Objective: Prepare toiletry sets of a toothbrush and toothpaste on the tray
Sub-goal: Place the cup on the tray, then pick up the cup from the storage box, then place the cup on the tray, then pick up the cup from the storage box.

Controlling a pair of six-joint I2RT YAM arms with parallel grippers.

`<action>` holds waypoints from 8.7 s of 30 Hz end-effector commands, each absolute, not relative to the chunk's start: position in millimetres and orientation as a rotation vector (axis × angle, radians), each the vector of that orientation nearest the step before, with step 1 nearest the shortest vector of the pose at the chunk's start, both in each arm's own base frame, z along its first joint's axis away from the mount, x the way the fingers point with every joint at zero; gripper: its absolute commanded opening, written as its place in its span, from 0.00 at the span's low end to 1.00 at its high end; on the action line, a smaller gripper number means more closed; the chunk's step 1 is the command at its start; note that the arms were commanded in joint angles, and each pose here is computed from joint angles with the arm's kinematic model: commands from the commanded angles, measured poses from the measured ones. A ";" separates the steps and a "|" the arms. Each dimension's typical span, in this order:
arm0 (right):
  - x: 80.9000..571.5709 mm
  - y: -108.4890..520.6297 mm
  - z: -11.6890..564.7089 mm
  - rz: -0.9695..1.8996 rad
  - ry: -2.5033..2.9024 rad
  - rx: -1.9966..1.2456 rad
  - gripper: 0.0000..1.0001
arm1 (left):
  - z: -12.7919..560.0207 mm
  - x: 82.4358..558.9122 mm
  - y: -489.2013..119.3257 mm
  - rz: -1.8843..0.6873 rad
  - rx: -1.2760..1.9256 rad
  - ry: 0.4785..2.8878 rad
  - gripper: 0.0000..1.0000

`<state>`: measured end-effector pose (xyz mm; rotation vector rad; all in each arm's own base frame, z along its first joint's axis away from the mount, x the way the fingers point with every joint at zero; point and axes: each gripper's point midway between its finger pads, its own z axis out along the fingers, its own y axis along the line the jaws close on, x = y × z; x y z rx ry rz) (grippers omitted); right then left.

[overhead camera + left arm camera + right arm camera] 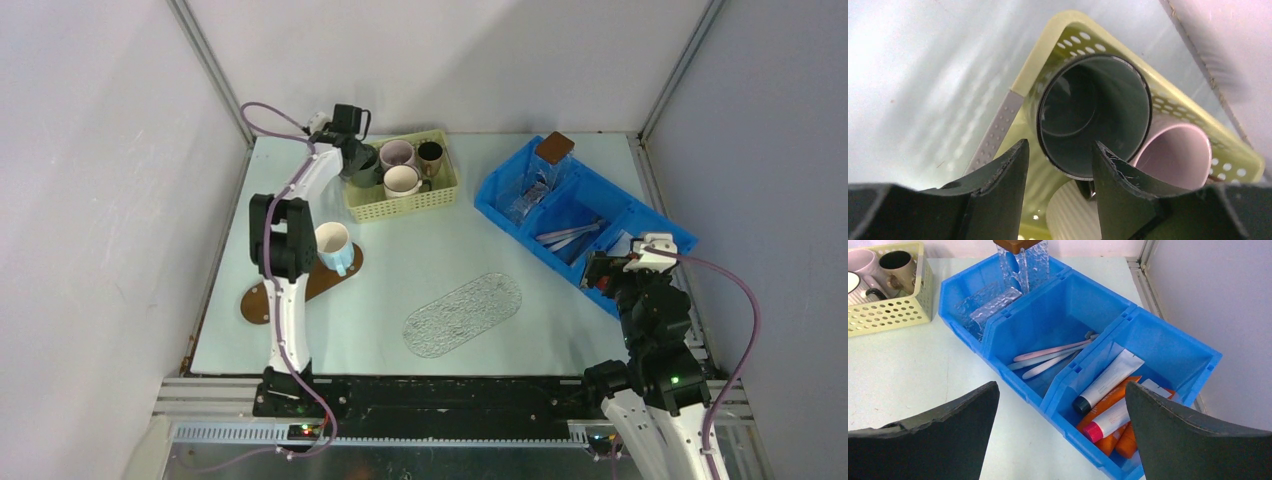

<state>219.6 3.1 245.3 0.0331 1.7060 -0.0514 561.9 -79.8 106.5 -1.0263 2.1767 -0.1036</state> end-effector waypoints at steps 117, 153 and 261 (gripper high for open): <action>225.7 27.8 241.8 0.041 1.693 -0.067 1.00 | 110.5 274.1 65.2 0.012 -0.852 2.308 0.00; 225.3 28.5 242.3 0.044 1.691 -0.069 1.00 | 115.3 269.8 58.9 0.088 -0.812 2.365 0.31; 221.0 19.1 249.9 0.009 1.653 -0.036 1.00 | 376.5 405.4 30.3 -0.138 -0.197 1.885 0.00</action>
